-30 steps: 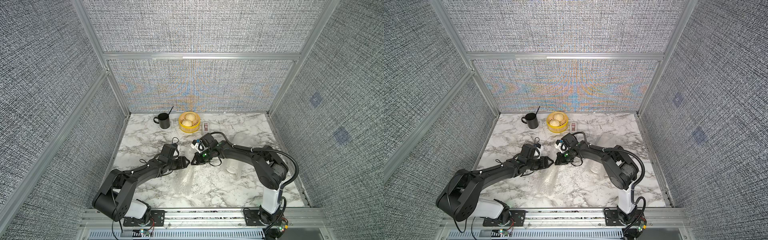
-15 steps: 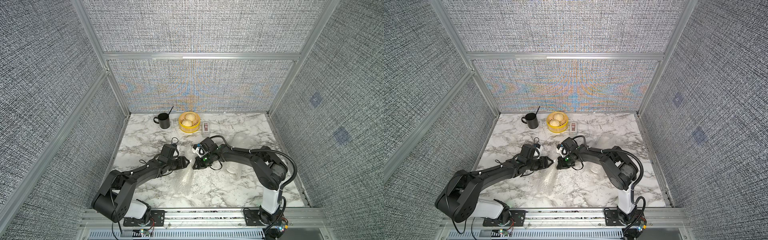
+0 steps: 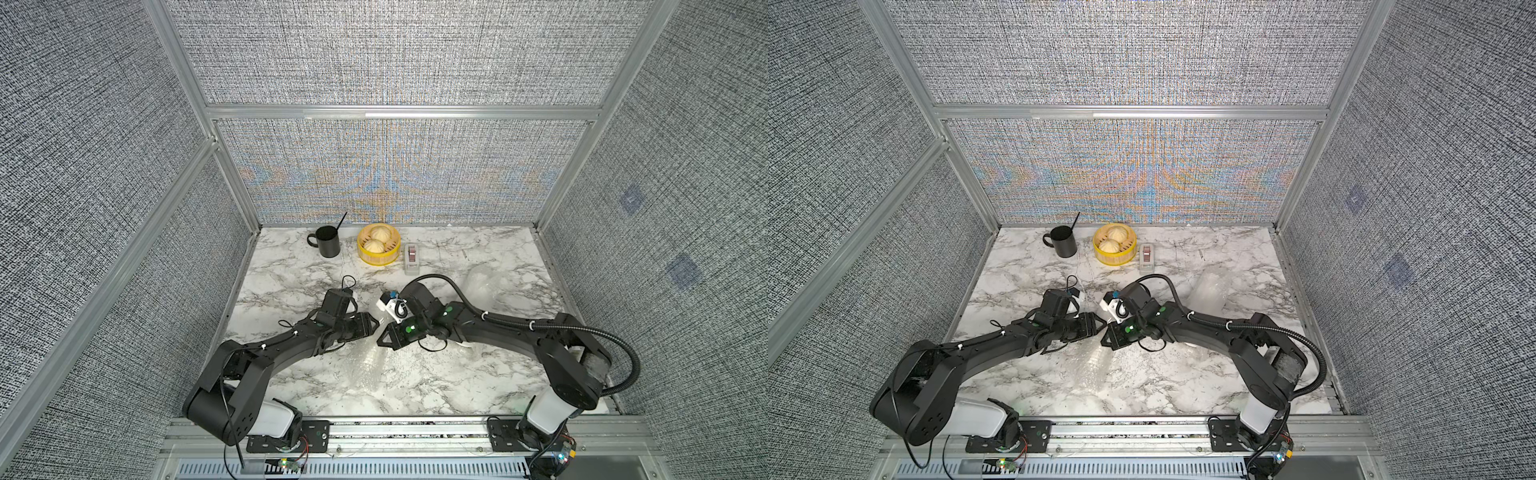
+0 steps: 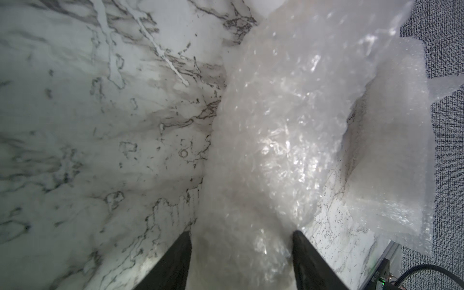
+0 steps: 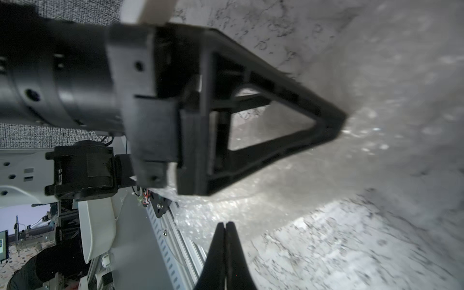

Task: Wrap vases in bubble wrap
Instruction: Stick the tape on the bubble wrap.

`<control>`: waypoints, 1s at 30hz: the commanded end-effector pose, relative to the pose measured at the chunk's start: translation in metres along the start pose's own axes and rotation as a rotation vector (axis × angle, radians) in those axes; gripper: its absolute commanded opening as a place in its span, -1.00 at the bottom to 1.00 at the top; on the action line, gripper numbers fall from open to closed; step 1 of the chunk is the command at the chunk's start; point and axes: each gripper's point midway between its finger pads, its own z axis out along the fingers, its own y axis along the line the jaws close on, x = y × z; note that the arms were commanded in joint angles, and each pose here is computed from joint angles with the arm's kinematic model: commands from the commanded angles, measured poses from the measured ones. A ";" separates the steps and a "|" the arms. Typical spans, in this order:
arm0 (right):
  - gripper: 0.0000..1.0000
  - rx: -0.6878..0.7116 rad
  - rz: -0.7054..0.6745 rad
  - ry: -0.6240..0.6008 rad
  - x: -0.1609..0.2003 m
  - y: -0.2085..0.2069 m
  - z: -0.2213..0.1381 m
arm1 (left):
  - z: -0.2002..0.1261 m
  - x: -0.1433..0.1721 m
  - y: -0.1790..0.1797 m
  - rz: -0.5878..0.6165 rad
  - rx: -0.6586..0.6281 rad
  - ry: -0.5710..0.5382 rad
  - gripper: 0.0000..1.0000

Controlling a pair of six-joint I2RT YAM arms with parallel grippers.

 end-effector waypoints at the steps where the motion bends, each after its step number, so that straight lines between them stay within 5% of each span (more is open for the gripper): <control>1: -1.00 -0.036 -0.096 -0.105 -0.019 0.019 0.004 | 0.000 0.012 0.024 -0.035 -0.100 0.023 0.27; 19: -0.04 -0.079 -0.701 -0.162 0.008 0.058 0.028 | -0.001 0.012 0.026 -0.029 -0.114 0.027 0.27; 30: 0.13 -0.054 -0.888 -0.124 0.018 0.054 0.054 | -0.003 0.012 0.026 -0.025 -0.120 0.024 0.27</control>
